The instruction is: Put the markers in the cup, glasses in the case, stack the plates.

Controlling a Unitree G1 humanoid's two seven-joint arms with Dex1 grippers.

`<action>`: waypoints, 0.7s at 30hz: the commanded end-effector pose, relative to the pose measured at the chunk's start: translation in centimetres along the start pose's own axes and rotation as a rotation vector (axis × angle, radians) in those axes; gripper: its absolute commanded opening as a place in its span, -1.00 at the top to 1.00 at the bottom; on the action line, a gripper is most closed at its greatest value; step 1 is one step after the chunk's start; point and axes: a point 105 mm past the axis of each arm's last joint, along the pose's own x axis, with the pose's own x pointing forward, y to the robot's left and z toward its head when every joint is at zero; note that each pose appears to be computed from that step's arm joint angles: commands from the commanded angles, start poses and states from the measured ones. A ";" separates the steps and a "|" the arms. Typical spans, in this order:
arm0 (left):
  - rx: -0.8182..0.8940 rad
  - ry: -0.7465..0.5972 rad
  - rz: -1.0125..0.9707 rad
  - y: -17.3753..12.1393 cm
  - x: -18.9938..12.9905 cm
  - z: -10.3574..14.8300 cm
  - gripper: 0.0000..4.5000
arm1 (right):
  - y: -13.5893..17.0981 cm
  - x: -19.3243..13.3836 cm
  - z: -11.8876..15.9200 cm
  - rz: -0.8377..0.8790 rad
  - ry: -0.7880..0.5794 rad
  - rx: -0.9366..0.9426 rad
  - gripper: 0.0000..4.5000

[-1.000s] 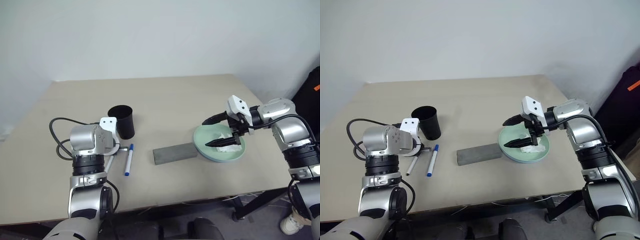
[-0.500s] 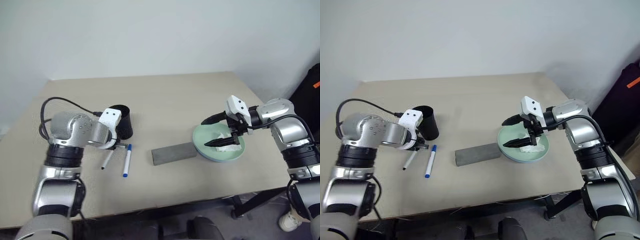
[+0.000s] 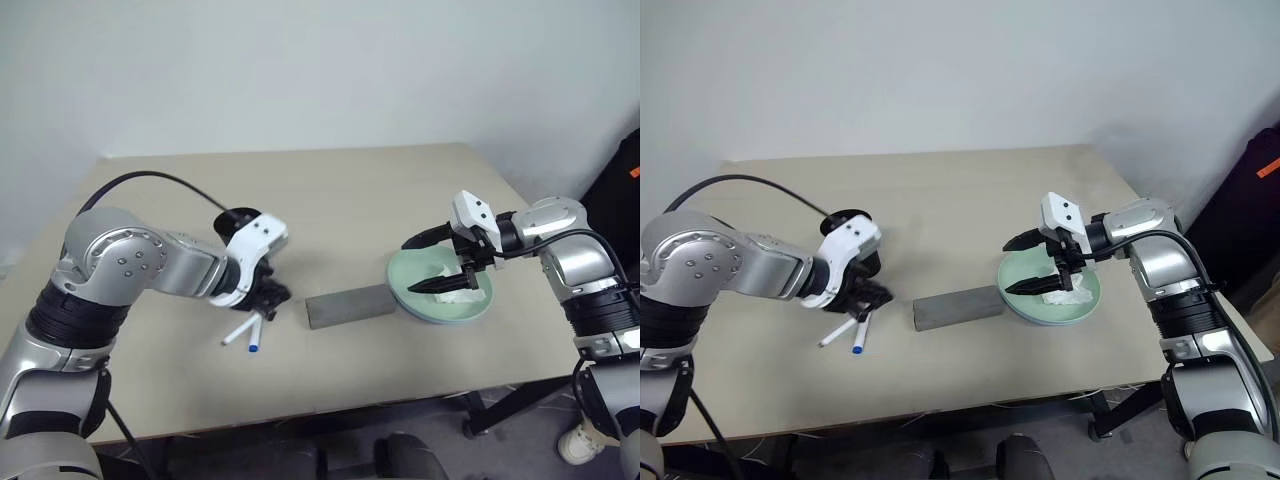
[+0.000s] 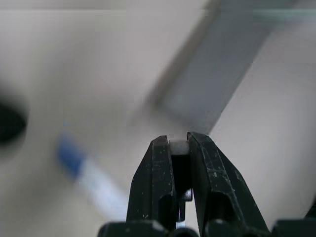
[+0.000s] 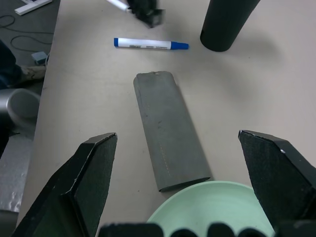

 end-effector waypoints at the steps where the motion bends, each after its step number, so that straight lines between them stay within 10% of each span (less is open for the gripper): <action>1: 0.103 -0.319 0.146 2.2 -1.4 4.3 0.98 | -0.4 -0.4 1.4 -0.019 -0.016 -0.051 -0.90; 11: 0.262 -0.850 0.615 9.2 -6.4 10.3 0.98 | -0.4 -0.2 1.6 -0.014 -0.023 -0.049 -0.90; 21: 0.226 -1.026 0.679 11.1 -7.3 10.3 0.98 | -0.3 -0.1 1.9 -0.009 -0.034 -0.051 -0.90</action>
